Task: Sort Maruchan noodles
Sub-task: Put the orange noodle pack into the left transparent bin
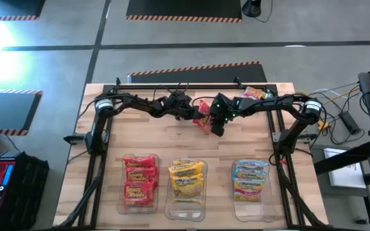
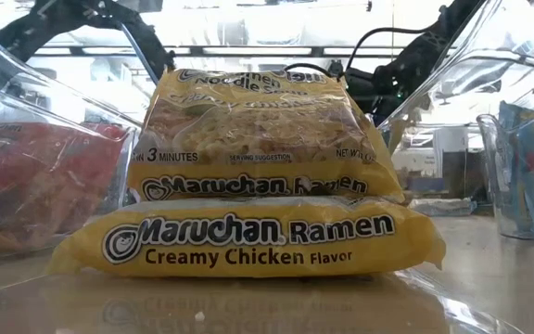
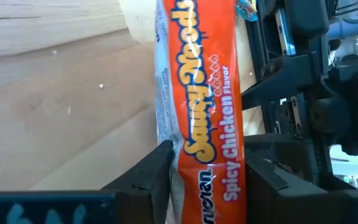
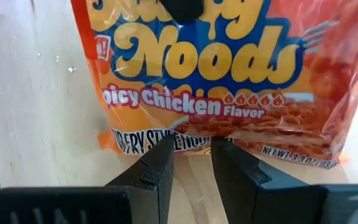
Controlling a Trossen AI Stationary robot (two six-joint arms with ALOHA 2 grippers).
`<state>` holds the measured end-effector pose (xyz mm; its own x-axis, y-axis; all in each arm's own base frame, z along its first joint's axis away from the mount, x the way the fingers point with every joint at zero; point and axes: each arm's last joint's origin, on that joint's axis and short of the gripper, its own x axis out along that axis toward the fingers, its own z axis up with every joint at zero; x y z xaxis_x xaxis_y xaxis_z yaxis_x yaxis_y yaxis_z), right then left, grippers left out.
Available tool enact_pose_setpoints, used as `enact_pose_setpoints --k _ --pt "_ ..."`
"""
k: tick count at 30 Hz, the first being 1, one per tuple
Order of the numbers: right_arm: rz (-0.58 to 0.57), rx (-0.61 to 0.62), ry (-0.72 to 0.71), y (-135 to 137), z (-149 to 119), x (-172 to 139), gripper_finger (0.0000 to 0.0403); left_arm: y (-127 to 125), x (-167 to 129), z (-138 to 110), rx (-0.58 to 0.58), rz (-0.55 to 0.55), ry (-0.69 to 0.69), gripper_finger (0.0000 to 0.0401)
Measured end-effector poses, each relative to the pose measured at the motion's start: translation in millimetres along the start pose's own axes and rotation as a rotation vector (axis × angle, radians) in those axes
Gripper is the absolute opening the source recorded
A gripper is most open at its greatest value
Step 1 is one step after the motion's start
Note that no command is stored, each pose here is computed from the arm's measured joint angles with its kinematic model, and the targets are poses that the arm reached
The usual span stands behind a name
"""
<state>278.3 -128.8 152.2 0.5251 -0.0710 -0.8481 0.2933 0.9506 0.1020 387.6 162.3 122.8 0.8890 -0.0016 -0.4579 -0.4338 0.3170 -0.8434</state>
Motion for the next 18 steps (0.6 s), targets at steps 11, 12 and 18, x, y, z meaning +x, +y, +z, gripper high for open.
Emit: enact_pose_setpoints --k 11,12,18 --pt "0.005 -0.004 0.068 2 -5 -10 0.0098 -1 0 -2 -0.002 -0.032 0.059 0.0107" --pt "0.004 -0.007 0.069 2 -5 -14 0.0098 -1 -1 -2 -0.002 -0.034 0.062 0.0107" --pt "-0.001 -0.006 0.009 6 0 -40 0.0098 -4 -7 4 0.018 -0.045 0.063 0.0097"
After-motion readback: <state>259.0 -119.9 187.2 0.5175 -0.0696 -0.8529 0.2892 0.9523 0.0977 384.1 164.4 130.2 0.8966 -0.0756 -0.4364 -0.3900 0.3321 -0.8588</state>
